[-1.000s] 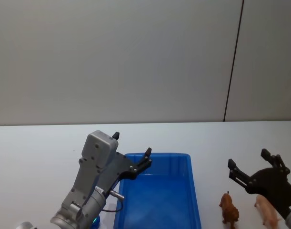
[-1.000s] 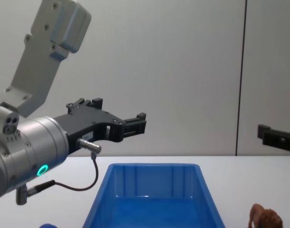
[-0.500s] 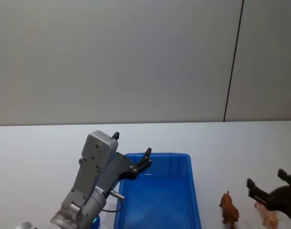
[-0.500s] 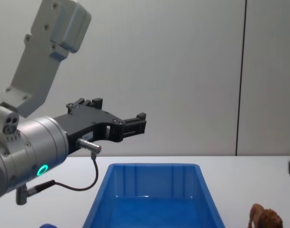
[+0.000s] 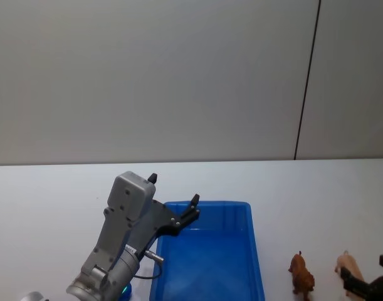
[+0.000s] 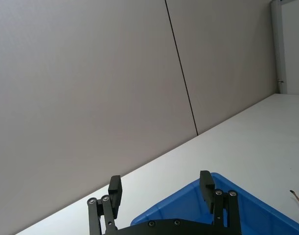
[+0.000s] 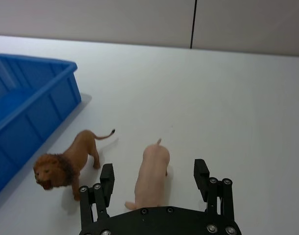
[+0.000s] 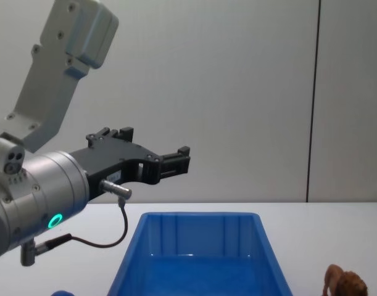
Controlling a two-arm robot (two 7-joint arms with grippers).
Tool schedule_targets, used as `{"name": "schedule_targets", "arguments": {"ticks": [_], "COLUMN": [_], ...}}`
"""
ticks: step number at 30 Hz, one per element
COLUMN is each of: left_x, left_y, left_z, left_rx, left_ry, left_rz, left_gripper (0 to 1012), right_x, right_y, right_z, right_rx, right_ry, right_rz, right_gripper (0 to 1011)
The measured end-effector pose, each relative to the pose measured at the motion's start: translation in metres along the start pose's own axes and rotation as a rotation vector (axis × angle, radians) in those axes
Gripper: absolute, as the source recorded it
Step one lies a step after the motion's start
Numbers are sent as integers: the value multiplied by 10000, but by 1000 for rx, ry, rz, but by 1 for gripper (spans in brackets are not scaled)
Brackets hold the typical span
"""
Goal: Pick up the two dolls from the table and place them into the box.
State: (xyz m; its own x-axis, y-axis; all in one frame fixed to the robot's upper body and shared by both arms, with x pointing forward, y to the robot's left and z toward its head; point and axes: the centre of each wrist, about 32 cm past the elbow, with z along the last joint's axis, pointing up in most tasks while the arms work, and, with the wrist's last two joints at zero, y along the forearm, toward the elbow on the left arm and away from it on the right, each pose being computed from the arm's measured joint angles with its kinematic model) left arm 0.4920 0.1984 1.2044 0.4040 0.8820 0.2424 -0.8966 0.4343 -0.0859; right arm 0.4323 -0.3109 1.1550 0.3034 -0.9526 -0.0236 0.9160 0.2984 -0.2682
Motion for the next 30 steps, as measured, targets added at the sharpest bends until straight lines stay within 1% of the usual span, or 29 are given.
{"name": "schedule_targets", "arguments": {"ticks": [3,12,15,16,18,20,22,25,26,27,28,29,30], "left_x": [0,0,0,0,0,0,0,0,0,0,0,0,0], "left_y": [0,0,0,0,0,0,0,0,0,0,0,0,0], "left_z": [0,0,0,0,0,0,0,0,0,0,0,0,0], "left_rx": [0,0,0,0,0,0,0,0,0,0,0,0,0], "left_ry": [0,0,0,0,0,0,0,0,0,0,0,0,0], "left_rz": [0,0,0,0,0,0,0,0,0,0,0,0,0], "left_gripper": [1001,1001,1001,1001,1001,1001,1001,1001,1001,1001,1001,1001,1001], "right_x": [35,60,60,58,58,57,55,57,57,57,58,58,58], "right_y": [6,77,100,118,140,155,177,205,211,216,227,233,237], "right_z": [-57,-149,-165,-176,-185,-189,-195,-201,-202,-203,-203,-202,-202], "right_rx": [-37,-99,-110,-117,-125,-128,-132,-136,-137,-137,-137,-137,-137], "right_ry": [11,31,35,38,42,45,48,52,53,53,53,53,53], "right_rz": [11,43,48,52,56,57,59,59,59,58,57,57,56], "right_gripper": [1001,1001,989,950,925,863,831,704,704,658,643,588,560]}}
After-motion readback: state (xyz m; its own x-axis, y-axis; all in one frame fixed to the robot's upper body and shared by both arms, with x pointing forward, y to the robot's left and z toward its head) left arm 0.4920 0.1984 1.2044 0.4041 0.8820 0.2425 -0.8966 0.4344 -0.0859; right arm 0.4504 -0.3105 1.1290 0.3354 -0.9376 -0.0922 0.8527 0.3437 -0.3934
